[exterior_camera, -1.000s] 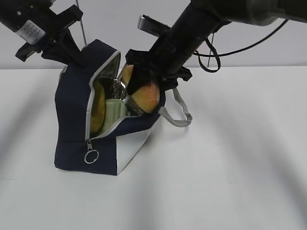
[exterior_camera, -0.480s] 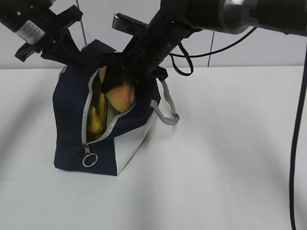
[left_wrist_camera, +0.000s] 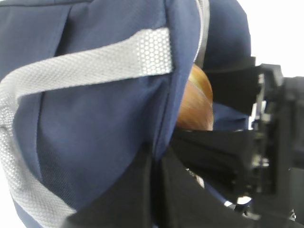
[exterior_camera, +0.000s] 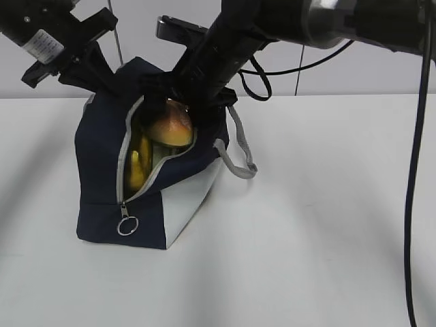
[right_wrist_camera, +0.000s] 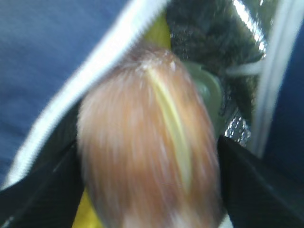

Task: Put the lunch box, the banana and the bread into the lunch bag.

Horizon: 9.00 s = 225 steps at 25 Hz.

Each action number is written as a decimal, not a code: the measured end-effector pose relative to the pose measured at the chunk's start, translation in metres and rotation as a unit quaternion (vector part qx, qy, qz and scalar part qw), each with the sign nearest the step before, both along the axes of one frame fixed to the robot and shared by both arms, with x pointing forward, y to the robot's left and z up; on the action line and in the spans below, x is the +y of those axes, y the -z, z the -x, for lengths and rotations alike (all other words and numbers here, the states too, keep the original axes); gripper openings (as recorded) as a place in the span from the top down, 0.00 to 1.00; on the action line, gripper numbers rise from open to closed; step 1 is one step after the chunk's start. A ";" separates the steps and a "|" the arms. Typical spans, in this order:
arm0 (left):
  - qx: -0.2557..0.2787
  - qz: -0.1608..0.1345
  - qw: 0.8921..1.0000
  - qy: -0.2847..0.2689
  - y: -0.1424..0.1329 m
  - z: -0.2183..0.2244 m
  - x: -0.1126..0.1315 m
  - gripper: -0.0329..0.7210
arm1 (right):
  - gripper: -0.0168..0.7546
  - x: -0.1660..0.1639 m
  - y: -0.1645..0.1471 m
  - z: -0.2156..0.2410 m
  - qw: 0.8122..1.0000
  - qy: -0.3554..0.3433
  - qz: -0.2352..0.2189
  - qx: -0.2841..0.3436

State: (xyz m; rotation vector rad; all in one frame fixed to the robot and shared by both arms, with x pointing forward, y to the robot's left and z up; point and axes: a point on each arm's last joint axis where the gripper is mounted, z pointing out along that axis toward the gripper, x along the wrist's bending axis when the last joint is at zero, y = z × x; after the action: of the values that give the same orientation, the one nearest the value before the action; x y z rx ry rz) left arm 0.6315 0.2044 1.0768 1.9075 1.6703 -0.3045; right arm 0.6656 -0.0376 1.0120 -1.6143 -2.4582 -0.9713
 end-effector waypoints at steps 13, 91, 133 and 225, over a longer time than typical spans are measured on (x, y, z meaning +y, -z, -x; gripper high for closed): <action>0.000 0.000 1.000 0.000 0.000 0.000 0.000 0.96 | 0.16 -0.006 -0.030 -0.001 0.998 -0.037 0.044 -0.026; -0.055 0.112 0.992 -0.008 -0.007 -0.007 -0.053 0.96 | 0.99 -0.108 -0.089 0.003 0.998 0.053 0.034 -0.011; 0.013 0.119 0.992 -0.039 0.033 -0.029 -0.025 0.53 | 0.45 -0.111 -0.069 -0.007 0.995 0.036 0.089 0.011; -0.068 -0.012 0.997 0.038 -0.045 0.028 -0.006 0.51 | 0.43 -0.070 0.137 0.167 0.942 -0.080 -0.045 -0.323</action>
State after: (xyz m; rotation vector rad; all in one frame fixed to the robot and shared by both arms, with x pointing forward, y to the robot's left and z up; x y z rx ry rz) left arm 0.6037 0.1981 1.1219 1.9655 1.5224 -0.1814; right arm 0.4985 -0.1075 0.8753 -1.1636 -2.8009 -1.7830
